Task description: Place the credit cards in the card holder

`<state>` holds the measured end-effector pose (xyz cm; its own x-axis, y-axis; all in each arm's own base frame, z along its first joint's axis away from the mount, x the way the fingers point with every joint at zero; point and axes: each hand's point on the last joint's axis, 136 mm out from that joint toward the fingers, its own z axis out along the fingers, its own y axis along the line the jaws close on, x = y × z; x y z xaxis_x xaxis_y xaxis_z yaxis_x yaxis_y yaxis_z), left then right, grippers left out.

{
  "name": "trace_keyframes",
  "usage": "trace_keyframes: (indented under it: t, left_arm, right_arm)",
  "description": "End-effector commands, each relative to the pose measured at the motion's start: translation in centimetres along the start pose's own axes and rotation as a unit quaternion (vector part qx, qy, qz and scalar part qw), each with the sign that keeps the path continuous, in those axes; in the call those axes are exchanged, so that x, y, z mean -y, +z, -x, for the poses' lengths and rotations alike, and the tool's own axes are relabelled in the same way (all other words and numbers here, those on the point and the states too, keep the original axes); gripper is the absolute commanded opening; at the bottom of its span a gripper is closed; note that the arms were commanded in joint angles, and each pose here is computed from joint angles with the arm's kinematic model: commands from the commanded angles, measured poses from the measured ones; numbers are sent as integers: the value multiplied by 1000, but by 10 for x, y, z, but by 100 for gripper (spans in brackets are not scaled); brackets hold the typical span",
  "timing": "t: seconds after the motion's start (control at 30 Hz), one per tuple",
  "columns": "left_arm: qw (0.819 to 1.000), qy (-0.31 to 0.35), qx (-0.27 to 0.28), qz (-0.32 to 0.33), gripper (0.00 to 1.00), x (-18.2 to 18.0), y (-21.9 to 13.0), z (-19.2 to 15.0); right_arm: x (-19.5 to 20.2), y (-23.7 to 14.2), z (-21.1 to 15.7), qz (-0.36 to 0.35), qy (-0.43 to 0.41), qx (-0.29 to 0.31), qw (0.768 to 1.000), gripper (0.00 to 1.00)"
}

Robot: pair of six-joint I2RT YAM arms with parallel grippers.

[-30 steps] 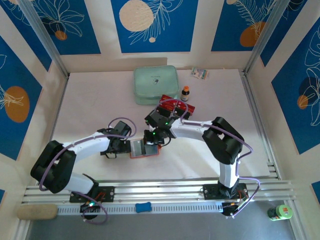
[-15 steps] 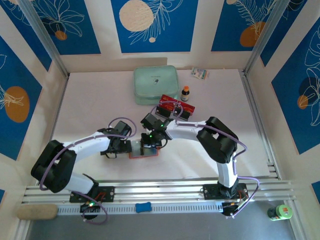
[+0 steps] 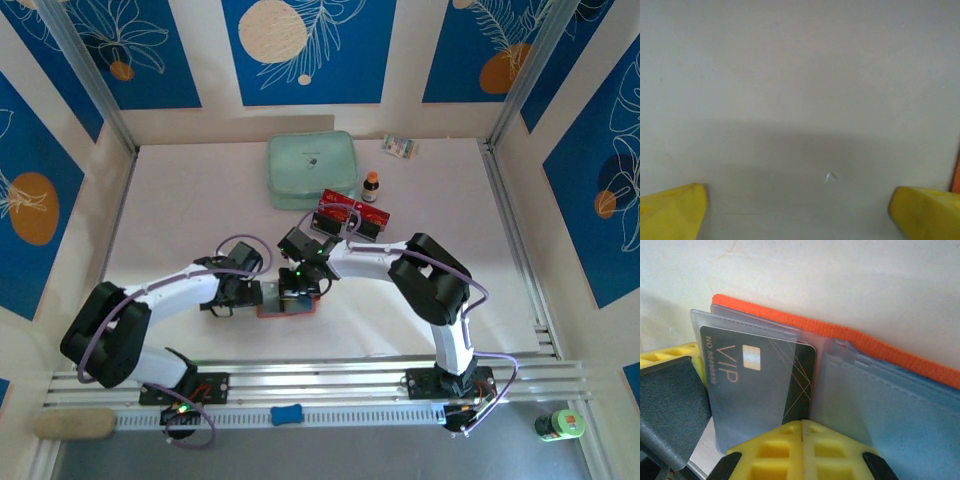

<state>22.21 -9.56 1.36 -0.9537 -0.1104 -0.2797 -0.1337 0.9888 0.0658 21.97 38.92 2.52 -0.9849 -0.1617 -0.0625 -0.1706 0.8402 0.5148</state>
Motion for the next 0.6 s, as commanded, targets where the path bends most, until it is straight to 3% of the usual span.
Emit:
trace_keyframes:
  t: [0.0, 0.57]
  left_arm:
    - [993, -3, 28, -115, 100, 55, -11, 19]
    - [992, 2, 53, -116, 100, 52, -38, 32]
  right_arm:
    - [-2, -18, 0, 12, 5, 10, 1000, 4]
    - [63, -22, -10, -41, 41, 15, 998, 3]
